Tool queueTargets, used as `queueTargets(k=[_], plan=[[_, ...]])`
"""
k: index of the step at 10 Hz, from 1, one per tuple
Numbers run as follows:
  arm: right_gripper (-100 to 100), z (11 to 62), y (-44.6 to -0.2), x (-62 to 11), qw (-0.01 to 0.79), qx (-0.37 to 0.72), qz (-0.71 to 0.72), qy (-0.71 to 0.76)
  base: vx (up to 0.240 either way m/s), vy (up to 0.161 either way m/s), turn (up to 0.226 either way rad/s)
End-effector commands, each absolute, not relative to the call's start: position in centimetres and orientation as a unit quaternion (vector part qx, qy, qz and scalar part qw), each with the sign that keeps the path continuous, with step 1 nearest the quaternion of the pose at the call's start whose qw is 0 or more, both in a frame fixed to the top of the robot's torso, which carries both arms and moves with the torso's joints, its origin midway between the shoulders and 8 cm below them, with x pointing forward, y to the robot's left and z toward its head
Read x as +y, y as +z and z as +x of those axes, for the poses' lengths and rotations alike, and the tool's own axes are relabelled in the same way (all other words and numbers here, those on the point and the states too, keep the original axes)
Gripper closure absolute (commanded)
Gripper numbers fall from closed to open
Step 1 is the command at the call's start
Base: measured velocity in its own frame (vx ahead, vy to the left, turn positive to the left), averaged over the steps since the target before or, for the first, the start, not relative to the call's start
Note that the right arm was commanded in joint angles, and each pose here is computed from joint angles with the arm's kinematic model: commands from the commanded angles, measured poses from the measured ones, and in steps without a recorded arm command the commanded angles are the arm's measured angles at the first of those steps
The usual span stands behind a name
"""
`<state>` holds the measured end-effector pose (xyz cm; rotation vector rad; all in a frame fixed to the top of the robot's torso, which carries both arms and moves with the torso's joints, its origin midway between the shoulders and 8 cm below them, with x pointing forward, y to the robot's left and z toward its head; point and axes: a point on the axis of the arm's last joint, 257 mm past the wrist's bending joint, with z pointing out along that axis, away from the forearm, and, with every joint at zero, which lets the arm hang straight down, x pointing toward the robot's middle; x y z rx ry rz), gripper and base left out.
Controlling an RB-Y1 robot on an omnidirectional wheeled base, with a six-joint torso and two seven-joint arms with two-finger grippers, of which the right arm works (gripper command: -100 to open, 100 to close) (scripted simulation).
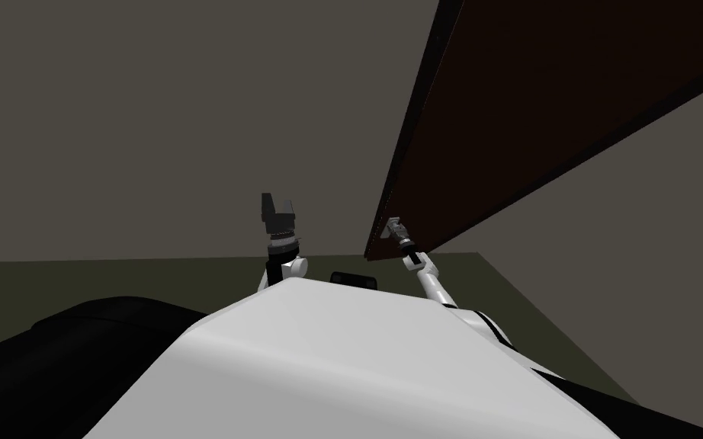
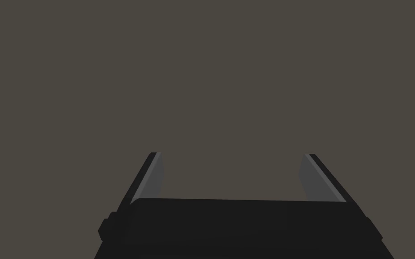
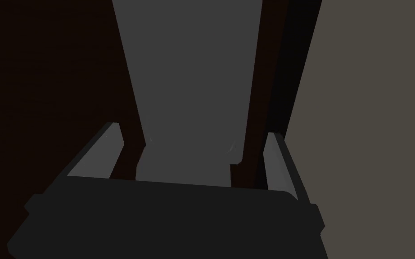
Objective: Pull the door open
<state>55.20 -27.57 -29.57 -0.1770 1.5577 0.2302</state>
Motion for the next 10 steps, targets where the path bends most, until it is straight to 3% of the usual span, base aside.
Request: queueTargets(k=[1,6,10], plan=[[100,55.12,-29.59,-27.51,0.702,0.700,-0.080,0.105,-0.007,0.001,-0.054],[100,55.12,-29.59,-27.51,0.702,0.700,-0.080,0.105,-0.017,0.000,-0.001],[100,55.20,-29.71,-27.97,0.696,0.703,-0.031,0.141,-0.032,-0.034,0.068]])
